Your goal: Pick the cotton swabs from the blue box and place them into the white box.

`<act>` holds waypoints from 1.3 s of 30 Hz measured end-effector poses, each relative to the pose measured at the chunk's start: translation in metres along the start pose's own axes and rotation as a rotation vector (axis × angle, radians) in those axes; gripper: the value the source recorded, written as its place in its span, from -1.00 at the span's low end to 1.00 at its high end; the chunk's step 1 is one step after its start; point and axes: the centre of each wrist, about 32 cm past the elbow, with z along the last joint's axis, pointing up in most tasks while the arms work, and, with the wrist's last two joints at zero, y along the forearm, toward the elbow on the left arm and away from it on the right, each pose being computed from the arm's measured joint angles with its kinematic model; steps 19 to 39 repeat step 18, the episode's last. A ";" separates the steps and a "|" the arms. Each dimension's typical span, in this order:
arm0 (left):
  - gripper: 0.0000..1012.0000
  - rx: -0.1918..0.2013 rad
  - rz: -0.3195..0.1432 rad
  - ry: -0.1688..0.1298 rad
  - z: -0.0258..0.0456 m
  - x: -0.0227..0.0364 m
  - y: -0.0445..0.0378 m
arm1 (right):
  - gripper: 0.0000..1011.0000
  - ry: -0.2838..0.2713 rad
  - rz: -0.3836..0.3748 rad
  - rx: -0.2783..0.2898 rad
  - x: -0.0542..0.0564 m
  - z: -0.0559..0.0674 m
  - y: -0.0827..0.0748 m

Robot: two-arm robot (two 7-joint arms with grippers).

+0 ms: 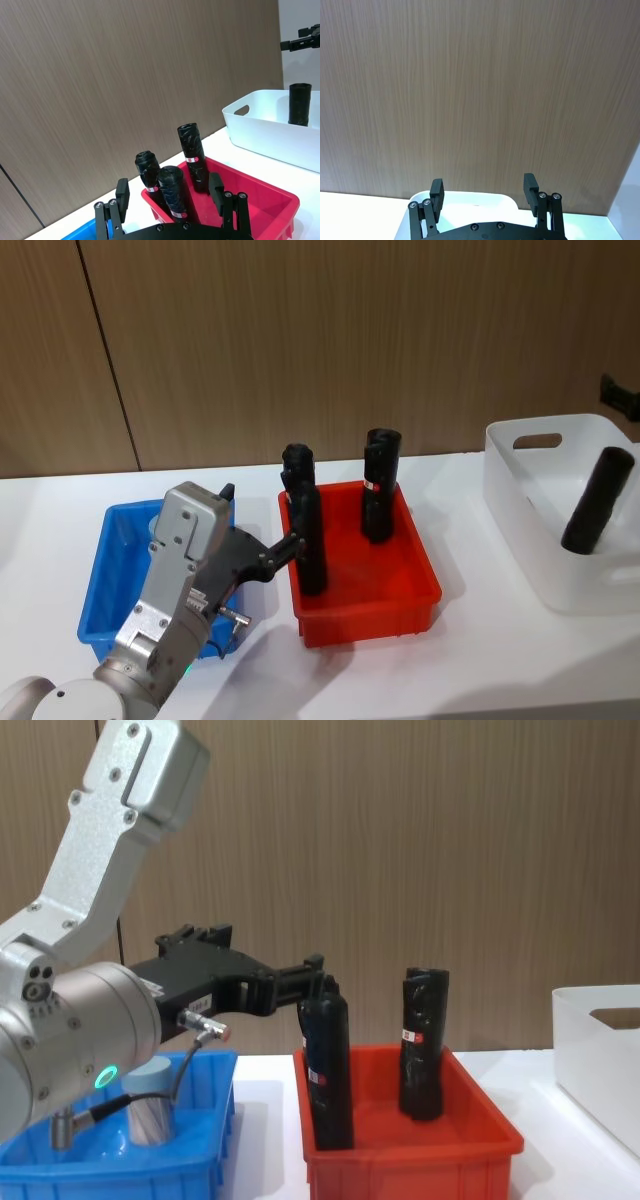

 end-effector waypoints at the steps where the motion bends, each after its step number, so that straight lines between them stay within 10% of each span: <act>1: 0.98 0.000 0.000 0.000 0.0000 0.0000 0.0000 | 0.98 0.000 0.000 0.000 0.000 0.000 0.000; 39: 0.98 0.000 0.000 0.000 0.0000 0.0000 0.0000 | 0.98 0.001 -0.002 0.003 0.001 0.001 -0.002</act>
